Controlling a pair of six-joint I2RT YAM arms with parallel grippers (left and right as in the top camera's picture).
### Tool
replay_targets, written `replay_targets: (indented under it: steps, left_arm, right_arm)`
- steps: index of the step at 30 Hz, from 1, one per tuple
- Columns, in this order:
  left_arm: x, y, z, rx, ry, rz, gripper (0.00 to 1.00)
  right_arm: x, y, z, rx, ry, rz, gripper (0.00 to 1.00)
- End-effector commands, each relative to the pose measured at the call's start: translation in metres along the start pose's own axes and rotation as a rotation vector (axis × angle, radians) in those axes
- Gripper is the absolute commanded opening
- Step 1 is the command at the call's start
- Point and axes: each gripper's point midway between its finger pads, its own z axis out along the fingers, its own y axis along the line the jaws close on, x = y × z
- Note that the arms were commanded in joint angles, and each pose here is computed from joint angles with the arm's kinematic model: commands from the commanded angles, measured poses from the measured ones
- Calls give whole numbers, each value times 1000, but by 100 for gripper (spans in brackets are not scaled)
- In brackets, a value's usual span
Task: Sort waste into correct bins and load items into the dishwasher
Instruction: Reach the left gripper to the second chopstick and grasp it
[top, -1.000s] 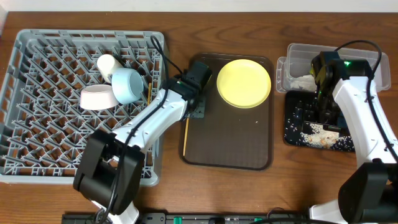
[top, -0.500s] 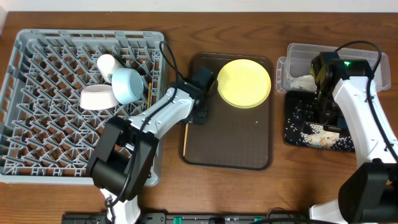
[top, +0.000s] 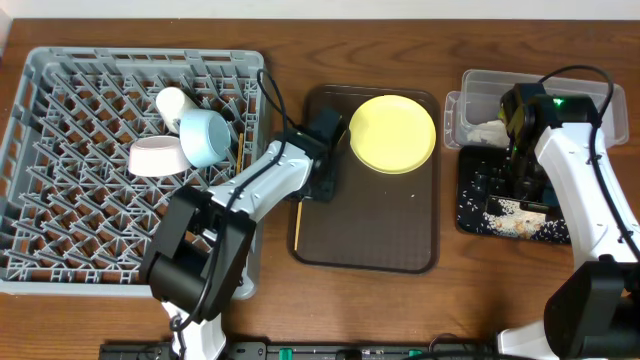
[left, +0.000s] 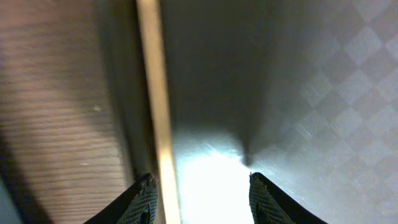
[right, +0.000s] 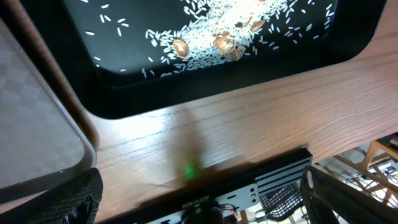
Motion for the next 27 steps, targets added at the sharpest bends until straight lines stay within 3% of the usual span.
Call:
replay_targets:
  steps: [1, 27]
  left_arm:
    - [6, -4, 6, 21, 33, -15, 50]
    - [7, 7, 9, -36, 22, -14, 50]
  right_arm:
    - [-1, -4, 0, 4, 0, 21, 99]
    - [-1, -4, 0, 5, 1, 20, 99]
